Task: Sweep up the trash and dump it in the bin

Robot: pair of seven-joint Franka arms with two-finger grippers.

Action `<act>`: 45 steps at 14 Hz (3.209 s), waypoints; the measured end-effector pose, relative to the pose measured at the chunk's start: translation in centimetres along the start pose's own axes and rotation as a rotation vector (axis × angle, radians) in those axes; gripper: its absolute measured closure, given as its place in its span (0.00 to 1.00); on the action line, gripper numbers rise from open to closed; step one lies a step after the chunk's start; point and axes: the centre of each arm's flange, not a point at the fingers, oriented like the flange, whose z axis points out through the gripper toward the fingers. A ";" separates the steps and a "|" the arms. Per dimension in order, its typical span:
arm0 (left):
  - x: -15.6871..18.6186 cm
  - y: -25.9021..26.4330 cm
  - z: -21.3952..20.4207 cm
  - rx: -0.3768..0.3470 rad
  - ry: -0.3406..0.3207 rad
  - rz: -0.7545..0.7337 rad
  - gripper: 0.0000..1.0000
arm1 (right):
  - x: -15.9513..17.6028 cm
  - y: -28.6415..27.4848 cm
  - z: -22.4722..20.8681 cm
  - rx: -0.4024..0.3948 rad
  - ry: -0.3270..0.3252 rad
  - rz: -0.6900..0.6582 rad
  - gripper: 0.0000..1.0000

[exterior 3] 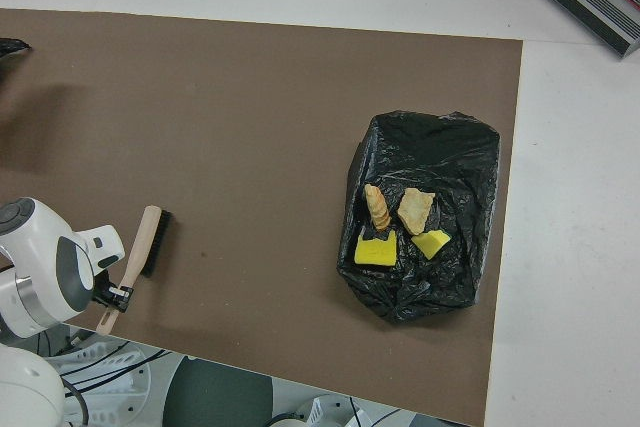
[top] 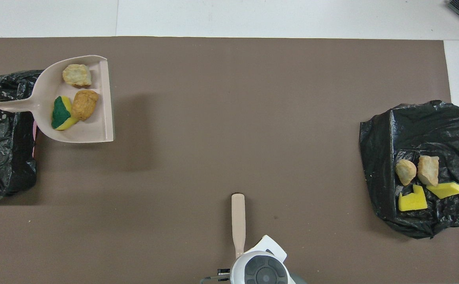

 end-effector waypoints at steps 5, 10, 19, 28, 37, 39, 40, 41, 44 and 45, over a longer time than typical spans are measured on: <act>-9.1 2.6 -1.0 0.040 -0.116 0.036 0.68 | 0.5 -0.3 -0.3 0.007 0.010 -0.006 0.21; -10.6 1.5 -1.8 0.052 -0.422 0.134 0.68 | 5.1 0.7 -5.5 0.061 0.107 0.026 0.00; -4.4 1.7 -1.2 0.026 -0.885 0.092 0.68 | 16.0 10.7 -14.8 0.045 0.313 0.135 0.00; -2.0 3.3 -7.2 0.067 -1.115 0.140 0.68 | 19.2 19.6 -26.9 0.045 0.341 0.145 0.00; 7.0 2.1 -5.5 0.054 -1.132 0.088 0.68 | 17.8 25.8 -33.3 0.029 0.294 0.150 0.00; 9.7 1.9 -6.1 0.068 -1.091 0.062 0.68 | 16.8 27.5 -35.1 0.025 0.284 0.138 0.00; 10.7 1.9 -6.6 0.072 -1.044 0.040 0.68 | 16.2 28.9 -36.2 0.018 0.276 0.122 0.00; 11.5 1.9 -6.8 0.078 -0.993 0.023 0.68 | 15.5 30.5 -37.2 0.003 0.270 0.109 0.00; 13.5 2.1 -6.1 0.097 -0.808 -0.064 0.68 | 13.8 35.3 -39.5 -0.043 0.249 0.061 0.00; 14.0 2.2 -5.5 0.091 -0.728 -0.095 0.68 | 13.4 36.5 -39.8 -0.065 0.243 0.039 0.00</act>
